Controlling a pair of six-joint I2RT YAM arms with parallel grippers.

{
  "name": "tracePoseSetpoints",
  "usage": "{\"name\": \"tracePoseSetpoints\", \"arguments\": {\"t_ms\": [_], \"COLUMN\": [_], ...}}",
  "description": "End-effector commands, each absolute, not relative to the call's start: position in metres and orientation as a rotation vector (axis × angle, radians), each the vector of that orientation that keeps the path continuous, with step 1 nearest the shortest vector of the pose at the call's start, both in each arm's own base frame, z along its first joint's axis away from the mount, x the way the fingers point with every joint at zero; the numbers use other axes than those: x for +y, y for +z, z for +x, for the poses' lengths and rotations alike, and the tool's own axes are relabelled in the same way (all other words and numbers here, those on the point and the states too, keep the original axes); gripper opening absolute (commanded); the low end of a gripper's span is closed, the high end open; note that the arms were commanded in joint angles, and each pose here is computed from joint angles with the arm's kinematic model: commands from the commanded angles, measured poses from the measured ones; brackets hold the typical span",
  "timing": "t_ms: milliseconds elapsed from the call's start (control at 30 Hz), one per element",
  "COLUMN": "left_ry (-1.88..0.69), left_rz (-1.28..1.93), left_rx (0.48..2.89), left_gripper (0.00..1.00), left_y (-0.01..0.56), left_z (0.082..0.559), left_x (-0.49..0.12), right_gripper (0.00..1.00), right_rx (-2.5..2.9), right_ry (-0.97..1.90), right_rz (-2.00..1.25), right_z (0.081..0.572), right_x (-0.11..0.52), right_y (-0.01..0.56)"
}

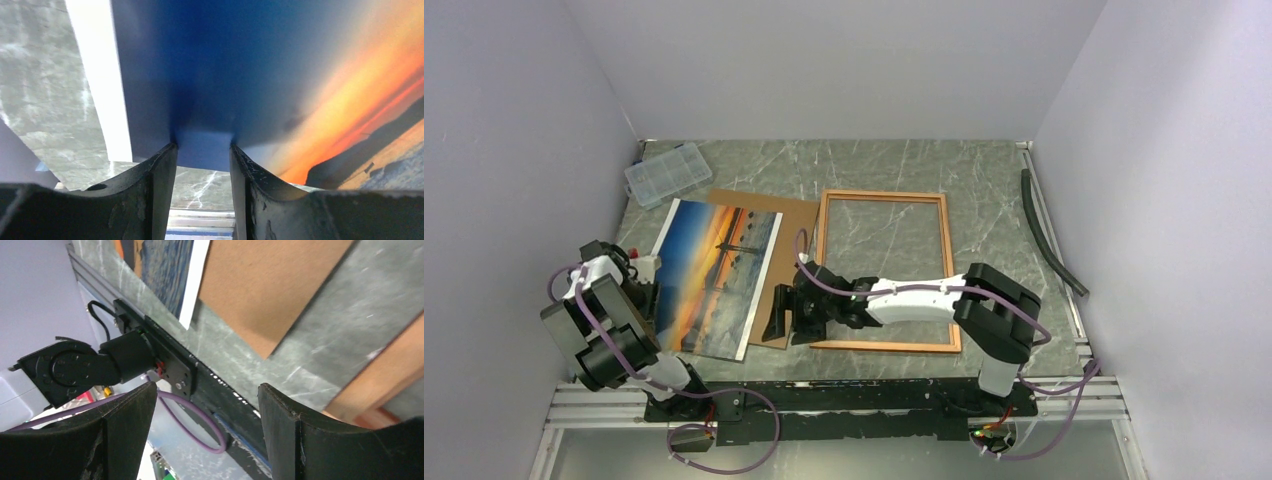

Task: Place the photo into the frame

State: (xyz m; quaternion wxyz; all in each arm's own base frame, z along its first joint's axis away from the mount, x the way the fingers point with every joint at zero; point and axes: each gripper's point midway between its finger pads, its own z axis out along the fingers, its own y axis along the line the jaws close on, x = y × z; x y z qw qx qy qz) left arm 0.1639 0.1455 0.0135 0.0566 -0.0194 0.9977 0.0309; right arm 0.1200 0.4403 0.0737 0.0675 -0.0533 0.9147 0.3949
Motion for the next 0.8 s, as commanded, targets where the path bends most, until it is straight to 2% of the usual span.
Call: {"name": "tracePoseSetpoints", "arguments": {"t_ms": [0, 267, 767], "left_ry": [-0.008, -0.019, -0.042], "left_rz": [0.024, 0.066, 0.121], "left_rx": [3.025, 3.02, 3.012], "left_gripper": [0.48, 0.44, 0.4], "left_y": [0.017, 0.018, 0.02], "left_z": [0.156, 0.155, 0.152], "left_x": [0.128, 0.126, 0.12], "right_gripper": [0.77, 0.76, 0.69], "right_rx": [2.701, 2.668, 2.634], "right_ry": [1.311, 1.258, 1.245], "right_rz": [-0.038, 0.21, 0.318], "right_z": [0.11, 0.119, 0.106], "right_x": [0.476, 0.493, 0.533], "right_y": [0.1, 0.088, 0.061]}}
